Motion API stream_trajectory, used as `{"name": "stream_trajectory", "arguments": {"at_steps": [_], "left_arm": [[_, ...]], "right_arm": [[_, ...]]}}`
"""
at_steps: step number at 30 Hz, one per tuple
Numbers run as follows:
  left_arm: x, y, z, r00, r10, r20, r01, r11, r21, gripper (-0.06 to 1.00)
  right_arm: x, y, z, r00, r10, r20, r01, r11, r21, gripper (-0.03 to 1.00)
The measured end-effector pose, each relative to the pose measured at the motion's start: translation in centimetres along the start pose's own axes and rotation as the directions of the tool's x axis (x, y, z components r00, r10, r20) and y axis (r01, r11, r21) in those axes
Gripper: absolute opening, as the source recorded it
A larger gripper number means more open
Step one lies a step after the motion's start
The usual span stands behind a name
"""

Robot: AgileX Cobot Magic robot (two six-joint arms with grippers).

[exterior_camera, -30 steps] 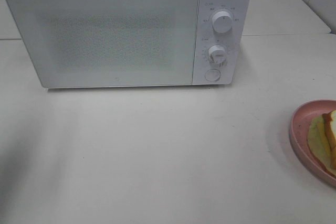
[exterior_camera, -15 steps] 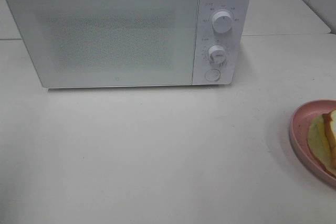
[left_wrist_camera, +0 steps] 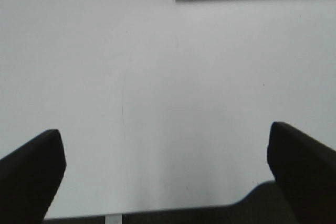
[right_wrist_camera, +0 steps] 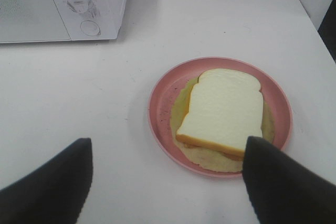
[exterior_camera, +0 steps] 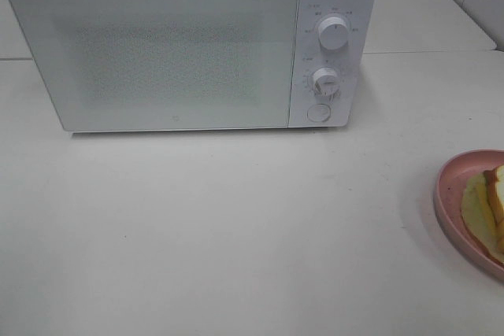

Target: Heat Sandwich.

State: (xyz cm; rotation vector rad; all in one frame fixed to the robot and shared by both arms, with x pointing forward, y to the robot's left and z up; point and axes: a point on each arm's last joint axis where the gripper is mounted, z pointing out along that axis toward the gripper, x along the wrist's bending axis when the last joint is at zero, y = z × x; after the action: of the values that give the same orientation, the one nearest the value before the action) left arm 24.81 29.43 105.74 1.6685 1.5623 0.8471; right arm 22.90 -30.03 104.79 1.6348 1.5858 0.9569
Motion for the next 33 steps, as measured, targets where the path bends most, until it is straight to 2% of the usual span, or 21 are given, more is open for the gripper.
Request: {"name": "stream_trajectory", "arguments": {"at_steps": [3,7,33], "left_arm": [[-0.04,-0.8,-0.47,1.0,0.009,-0.011,-0.01,0.997,-0.077,0.99],[-0.09,-1.13,-0.93,1.0,0.012,-0.014,-0.013,0.992,-0.123,0.99],[-0.08,-1.07,-0.95,1.0,0.012,-0.015,-0.014,0.991,-0.132,0.99]], "right_arm": [[0.0,0.0,0.0,1.0,0.0,0.0,0.0,1.0,0.0,0.76],[0.0,0.0,0.0,1.0,0.0,0.0,0.0,1.0,0.0,0.76],[0.0,0.0,0.0,1.0,0.0,0.0,0.0,1.0,0.0,0.76]]}}
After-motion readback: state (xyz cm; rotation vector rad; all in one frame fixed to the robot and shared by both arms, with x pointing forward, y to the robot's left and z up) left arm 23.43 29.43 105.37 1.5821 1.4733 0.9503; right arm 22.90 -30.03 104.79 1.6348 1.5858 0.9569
